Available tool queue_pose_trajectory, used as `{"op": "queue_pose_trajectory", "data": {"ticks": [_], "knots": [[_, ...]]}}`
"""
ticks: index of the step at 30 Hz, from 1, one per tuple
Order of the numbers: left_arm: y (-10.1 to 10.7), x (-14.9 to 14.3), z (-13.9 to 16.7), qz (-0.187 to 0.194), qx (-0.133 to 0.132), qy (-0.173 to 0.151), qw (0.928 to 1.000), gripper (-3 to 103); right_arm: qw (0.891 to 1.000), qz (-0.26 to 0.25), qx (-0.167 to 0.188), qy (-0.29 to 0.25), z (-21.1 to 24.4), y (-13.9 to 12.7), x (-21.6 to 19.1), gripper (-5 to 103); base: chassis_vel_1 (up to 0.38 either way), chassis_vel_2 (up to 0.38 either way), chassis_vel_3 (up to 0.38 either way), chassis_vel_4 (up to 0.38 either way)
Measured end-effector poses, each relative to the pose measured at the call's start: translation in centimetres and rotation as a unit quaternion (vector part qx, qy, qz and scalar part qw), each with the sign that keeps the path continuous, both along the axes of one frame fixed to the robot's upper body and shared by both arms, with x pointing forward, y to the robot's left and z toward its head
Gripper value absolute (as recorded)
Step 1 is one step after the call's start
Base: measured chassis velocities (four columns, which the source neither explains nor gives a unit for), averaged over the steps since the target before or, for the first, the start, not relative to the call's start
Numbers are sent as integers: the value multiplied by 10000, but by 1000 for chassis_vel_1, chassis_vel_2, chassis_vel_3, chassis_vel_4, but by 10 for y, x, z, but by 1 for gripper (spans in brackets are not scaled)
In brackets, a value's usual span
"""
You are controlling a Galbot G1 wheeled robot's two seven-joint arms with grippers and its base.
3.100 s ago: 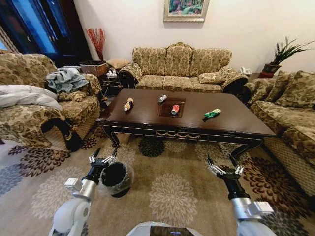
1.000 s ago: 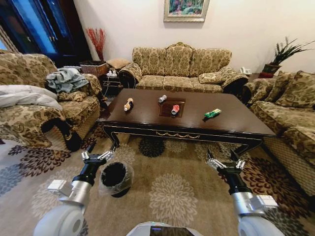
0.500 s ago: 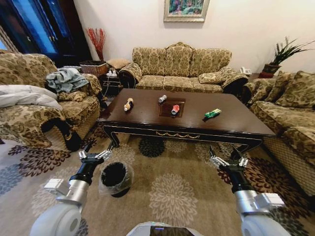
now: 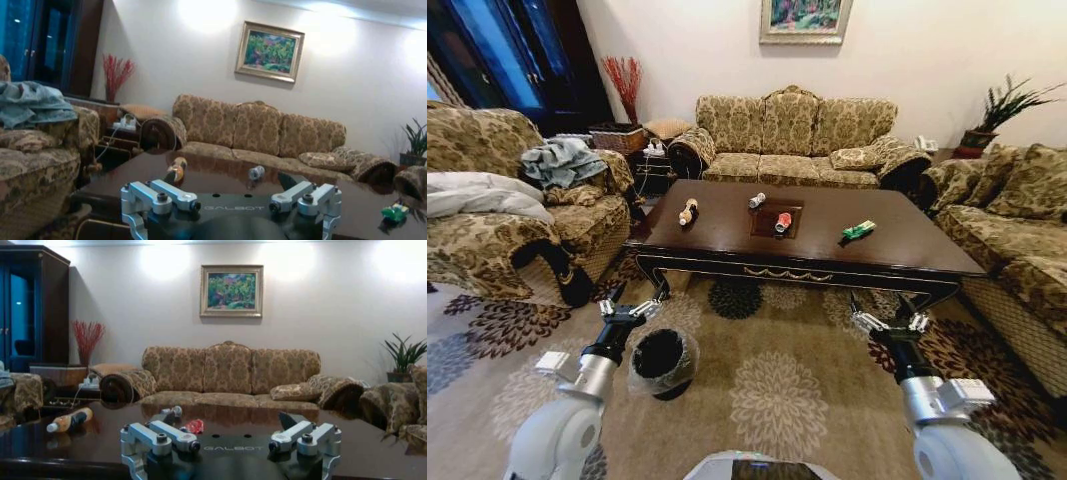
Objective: Move to the front of the table and place the trash on the table into the trash bin.
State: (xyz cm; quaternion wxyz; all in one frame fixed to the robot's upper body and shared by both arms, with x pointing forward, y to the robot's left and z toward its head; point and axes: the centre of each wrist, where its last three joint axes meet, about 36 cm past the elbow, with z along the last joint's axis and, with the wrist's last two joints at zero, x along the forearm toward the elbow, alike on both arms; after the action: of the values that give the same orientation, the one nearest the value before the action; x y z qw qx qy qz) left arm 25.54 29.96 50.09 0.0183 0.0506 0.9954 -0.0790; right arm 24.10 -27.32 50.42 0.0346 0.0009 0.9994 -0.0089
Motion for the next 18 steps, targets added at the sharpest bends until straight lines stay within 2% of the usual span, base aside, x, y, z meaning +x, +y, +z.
{"op": "queue_pose_trajectory", "data": {"ticks": [7, 18], "knots": [[7, 1, -7, -29, 46, 8, 10000, 100, 9999, 53, -93, 71, -7, 0, 2, 100, 0, 0, 0, 0], [4, -4, -14, -58, -7, 98, 9999, 100, 9996, 35, -218, 164, -14, -1, 4, 100, 11, 5, -8, -7]]}}
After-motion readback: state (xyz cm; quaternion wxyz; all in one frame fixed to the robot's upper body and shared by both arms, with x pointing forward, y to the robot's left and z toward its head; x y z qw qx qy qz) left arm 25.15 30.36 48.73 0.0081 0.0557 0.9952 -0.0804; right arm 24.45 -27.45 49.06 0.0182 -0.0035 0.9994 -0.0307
